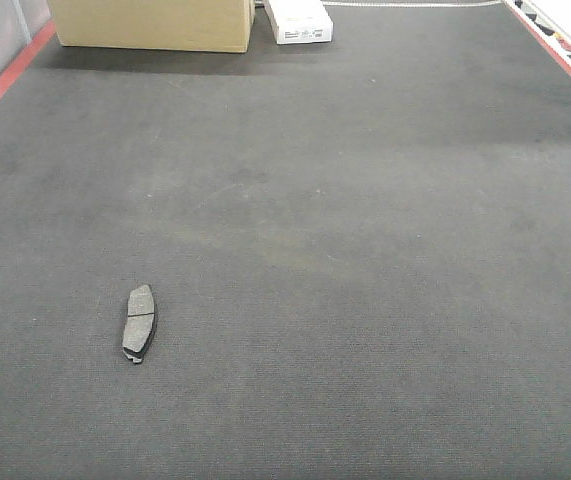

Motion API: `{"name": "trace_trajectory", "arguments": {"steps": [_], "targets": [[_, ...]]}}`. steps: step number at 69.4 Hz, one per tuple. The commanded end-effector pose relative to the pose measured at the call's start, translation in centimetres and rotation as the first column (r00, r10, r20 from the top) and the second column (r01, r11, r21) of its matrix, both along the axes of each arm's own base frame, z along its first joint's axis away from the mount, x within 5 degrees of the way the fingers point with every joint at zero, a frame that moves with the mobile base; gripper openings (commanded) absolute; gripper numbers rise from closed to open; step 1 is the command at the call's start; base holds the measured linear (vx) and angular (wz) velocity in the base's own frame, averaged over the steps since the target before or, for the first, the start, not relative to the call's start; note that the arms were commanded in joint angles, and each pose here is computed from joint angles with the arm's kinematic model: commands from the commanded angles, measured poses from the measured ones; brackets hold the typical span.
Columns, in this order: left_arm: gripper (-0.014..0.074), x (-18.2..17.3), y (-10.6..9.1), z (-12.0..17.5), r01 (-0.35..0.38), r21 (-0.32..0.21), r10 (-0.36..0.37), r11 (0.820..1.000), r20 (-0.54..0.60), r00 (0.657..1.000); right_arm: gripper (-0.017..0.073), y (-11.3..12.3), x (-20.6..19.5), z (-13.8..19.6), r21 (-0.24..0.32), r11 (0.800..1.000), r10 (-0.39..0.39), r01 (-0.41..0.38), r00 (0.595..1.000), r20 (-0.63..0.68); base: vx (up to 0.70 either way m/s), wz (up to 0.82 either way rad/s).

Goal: Move and align brake pads A on conveyor
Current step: 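Open the left gripper to release the pad and lift away, then lower the right gripper's brake pad onto the belt beside the first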

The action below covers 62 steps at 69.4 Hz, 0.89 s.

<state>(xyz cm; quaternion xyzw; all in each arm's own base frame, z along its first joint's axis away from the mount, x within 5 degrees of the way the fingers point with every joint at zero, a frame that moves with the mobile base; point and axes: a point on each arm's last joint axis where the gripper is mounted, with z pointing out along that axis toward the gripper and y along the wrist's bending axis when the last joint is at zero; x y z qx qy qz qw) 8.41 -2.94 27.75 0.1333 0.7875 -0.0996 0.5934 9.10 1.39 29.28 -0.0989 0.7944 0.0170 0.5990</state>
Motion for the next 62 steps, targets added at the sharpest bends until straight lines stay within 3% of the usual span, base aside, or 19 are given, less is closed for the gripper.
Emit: {"name": "trace_trajectory", "arguments": {"steps": [1,13,27,41,62], "targets": [[-0.0007,0.1,-0.3,1.3,0.030,-0.027,-0.028,0.999,0.081,0.996,0.0097,0.0,0.2,1.8,0.009,1.000,-0.005,0.004,0.993,0.121,0.00,0.00],[-0.0007,0.1,-0.3,1.3,0.030,-0.028,-0.028,0.999,0.081,0.996,0.0097,0.0,0.2,1.9,0.024,1.000,-0.005,0.002,0.992,0.125,0.00,0.00],[-0.0007,0.1,-0.3,1.3,0.030,-0.028,-0.027,0.999,0.080,0.996,0.0098,0.2,1.4,2.2,0.113,0.993,-0.023,0.010,0.993,0.113,0.00,0.00],[-0.0007,0.1,-0.3,1.3,0.029,-0.028,-0.026,0.999,0.080,0.996,0.0098,1.1,7.4,1.9,0.136,0.989,-0.036,0.051,0.993,-0.117,0.00,0.00],[-0.0007,0.1,-0.3,1.3,0.029,-0.028,-0.026,0.999,0.080,0.996,0.0099,2.5,17.8,-0.5,0.060,0.996,-0.027,0.058,0.904,-0.427,0.00,0.00]]}}
